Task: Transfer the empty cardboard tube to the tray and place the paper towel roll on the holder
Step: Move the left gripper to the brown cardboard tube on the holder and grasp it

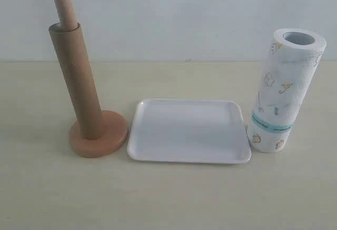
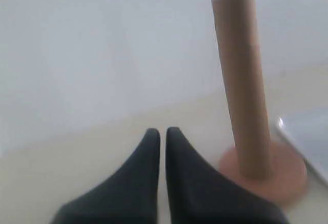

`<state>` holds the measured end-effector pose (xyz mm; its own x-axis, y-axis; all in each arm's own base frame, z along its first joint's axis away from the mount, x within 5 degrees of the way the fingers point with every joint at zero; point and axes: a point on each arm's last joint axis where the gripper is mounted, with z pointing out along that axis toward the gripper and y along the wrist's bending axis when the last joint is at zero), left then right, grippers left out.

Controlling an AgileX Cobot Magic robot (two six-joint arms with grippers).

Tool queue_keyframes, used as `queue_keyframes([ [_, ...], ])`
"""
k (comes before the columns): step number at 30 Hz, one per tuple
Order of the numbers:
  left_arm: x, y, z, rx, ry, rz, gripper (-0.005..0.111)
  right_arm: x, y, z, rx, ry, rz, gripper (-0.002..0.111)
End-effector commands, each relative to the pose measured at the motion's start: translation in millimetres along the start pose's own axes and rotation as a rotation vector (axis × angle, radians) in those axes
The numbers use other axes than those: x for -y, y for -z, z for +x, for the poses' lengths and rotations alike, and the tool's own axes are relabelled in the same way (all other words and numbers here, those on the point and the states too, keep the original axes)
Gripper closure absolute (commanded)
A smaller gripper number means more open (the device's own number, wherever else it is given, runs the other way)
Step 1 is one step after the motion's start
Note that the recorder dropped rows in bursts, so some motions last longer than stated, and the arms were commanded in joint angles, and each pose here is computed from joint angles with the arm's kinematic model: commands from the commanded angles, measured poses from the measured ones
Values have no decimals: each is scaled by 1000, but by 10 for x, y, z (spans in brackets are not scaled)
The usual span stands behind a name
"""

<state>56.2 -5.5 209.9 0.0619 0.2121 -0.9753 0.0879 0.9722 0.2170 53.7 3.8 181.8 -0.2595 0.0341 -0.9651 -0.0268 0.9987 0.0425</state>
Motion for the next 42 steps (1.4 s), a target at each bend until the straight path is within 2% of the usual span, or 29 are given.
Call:
queue_keyframes([
  [1, -54, 75, -349, 404, 57, -53, 103, -1, 4, -14, 17, 3, -1, 104],
  [5, -80, 223, -584, 716, 205, -23, 103, -1, 4, -14, 17, 3, -1, 104],
  [8, -88, 317, -677, 863, 248, 0, 103, -1, 4, -14, 17, 3, -1, 104],
  [11, -132, 344, -859, 905, 250, -5, 103, -1, 4, -14, 17, 3, -1, 104],
  [14, -192, 231, -1071, 833, 279, -4, 103, -1, 4, -14, 17, 3, -1, 104],
  [16, -236, 3, -1242, 691, 362, 25, 103, -1, 4, -14, 17, 3, -1, 104],
  [17, -244, -218, -1264, 567, 398, 33, 103, -1, 4, -14, 17, 3, -1, 104],
  [18, -242, -334, -1248, 503, 402, 32, 103, -1, 4, -14, 17, 3, -1, 104],
  [19, -222, -564, -1153, 385, 407, 32, 103, -1, 4, -14, 17, 3, -1, 104],
  [22, -179, -892, -980, 275, 439, 42, 103, -1, 4, -14, 17, 3, -1, 104],
  [24, -147, -1090, -853, 222, 546, 58, 103, -1, 4, -14, 17, 3, -1, 104],
  [26, -105, -1223, -657, 70, 596, 49, 103, -1, 4, -14, 17, 3, -1, 104],
  [30, 94, -1453, -322, -118, 430, 177, 103, -1, 4, -14, 17, 3, -1, 104],
  [32, 168, -1532, -217, -143, 392, 236, 103, -1, 4, -14, 17, 3, -1, 104],
  [37, 255, -1682, 1, -173, 424, 277, 103, -1, 4, -14, 17, 3, -1, 104],
  [40, 297, -1748, 90, -151, 402, 303, 102, -1, 4, -14, 17, 3, -1, 104],
  [42, 318, -1779, 121, -119, 383, 318, 98, -1, 4, -14, 17, 3, -1, 104],
])
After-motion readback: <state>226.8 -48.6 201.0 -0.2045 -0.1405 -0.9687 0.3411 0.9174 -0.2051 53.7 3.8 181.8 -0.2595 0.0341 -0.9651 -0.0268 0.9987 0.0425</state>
